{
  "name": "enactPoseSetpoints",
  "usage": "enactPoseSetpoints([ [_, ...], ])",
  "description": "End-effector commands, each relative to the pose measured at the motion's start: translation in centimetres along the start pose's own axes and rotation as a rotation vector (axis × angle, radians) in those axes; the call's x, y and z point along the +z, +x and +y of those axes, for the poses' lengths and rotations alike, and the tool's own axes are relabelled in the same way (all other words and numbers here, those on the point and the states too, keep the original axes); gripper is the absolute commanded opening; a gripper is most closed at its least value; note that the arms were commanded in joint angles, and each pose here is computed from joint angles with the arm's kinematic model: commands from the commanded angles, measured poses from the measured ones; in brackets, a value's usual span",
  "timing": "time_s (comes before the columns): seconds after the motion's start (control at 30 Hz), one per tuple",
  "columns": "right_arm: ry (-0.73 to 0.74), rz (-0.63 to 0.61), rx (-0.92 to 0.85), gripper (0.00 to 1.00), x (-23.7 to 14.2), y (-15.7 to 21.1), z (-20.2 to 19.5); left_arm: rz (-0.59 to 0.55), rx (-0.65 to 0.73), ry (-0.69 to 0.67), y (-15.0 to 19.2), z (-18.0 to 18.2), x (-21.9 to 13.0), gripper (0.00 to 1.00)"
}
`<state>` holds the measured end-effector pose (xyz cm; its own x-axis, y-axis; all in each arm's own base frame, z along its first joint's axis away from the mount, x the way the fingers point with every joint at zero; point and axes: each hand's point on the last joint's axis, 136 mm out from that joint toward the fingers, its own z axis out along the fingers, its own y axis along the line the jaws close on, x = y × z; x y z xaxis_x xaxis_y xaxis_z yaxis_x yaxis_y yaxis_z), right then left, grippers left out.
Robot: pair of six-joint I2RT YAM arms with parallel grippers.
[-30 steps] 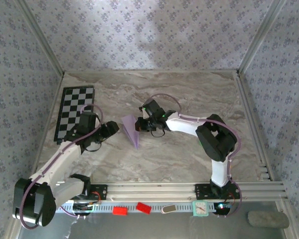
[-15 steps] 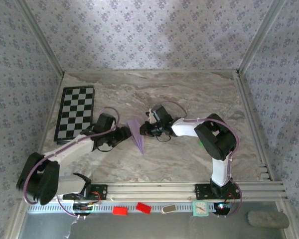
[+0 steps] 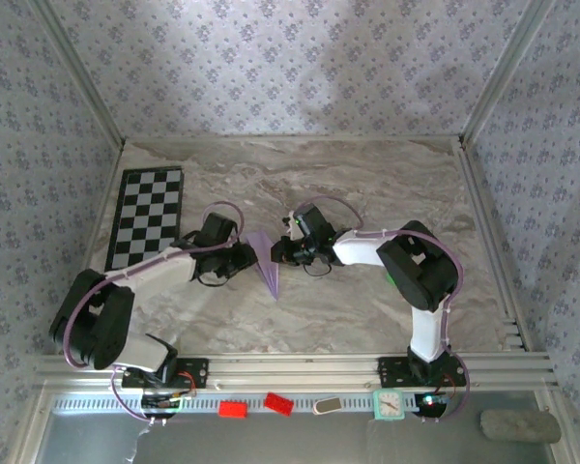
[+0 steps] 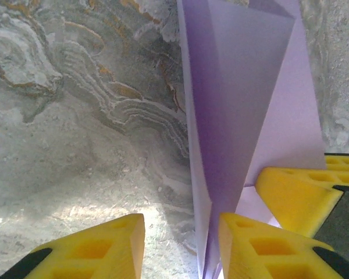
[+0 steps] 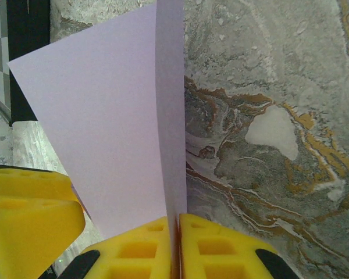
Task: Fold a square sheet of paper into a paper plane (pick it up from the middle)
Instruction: Move a paper plane to the center of the table.
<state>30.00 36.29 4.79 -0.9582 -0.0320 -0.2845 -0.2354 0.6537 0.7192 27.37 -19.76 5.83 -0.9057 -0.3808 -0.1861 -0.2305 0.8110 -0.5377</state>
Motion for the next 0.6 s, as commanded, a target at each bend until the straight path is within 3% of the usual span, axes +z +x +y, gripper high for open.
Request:
enactPoseSetpoints([
  [0.0,-0.01,0.011,0.013,0.12,0.1,0.3,-0.3,-0.029,0.043,-0.01,-0.9,-0.8,-0.4,0.37],
  [0.57,-0.013,0.014,0.024,0.12,0.1,0.2,-0.3,-0.005,0.055,-0.034,-1.4,-0.7,1.1,0.18],
])
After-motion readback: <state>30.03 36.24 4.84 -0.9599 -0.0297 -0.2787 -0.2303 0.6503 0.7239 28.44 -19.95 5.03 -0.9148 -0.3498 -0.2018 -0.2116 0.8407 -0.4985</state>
